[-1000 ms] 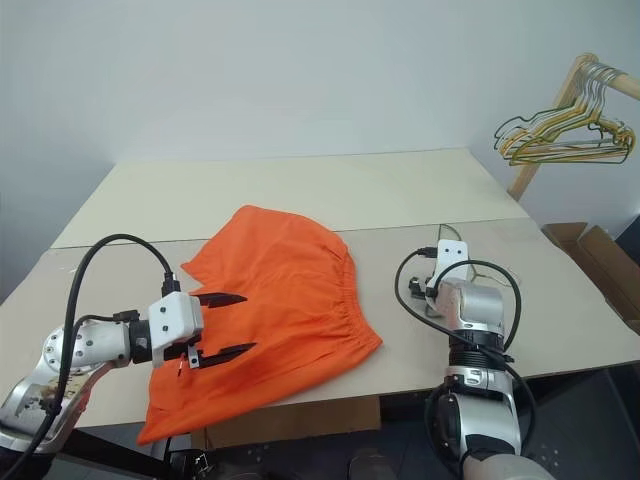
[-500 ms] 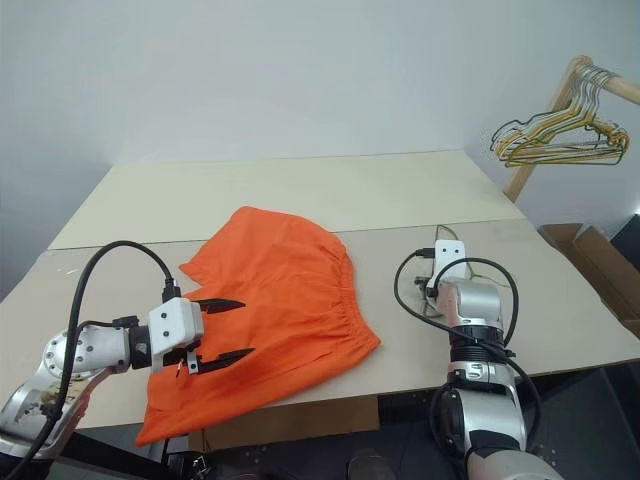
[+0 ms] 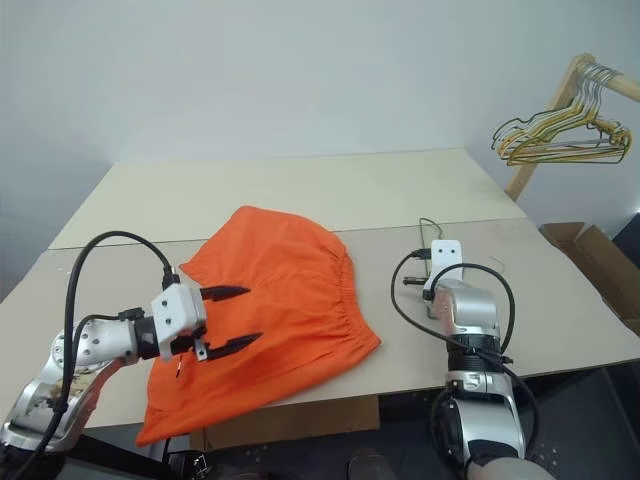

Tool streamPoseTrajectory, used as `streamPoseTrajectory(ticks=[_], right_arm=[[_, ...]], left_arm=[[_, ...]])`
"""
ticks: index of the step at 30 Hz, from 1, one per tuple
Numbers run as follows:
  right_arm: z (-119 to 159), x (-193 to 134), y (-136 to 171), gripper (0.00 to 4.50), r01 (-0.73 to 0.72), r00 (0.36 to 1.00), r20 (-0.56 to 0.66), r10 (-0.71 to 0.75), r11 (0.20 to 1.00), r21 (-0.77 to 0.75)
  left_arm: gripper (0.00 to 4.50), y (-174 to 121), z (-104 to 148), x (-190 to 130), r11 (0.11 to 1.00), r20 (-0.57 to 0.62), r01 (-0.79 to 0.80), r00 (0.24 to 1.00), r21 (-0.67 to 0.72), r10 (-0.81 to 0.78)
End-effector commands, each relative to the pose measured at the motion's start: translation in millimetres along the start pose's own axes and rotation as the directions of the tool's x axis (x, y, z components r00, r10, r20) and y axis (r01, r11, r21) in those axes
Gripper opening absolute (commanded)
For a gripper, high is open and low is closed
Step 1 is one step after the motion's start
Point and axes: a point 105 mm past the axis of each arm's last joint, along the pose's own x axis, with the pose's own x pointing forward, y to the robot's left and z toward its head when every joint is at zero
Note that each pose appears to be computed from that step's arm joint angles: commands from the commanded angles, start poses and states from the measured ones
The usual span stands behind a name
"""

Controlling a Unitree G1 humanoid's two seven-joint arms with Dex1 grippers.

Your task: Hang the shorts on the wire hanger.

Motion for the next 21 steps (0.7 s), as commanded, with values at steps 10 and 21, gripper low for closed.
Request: streamPoseTrajectory(ticks=[10,21], right_arm=[[106.6,-121.9,106.2,0.01,-0.014,0.487,0.781,0.391,0.898,-0.441],[78.9,-151.3,149.8,0.01,0.011,0.298,0.744,0.598,0.777,-0.629]], left_arm=[[3.99,73.9,79.3,21.3,0.695,0.458,0.048,0.784,-0.717,0.419],[3.99,78.7,106.6,26.8,0.707,0.536,0.136,0.754,-0.694,0.38]])
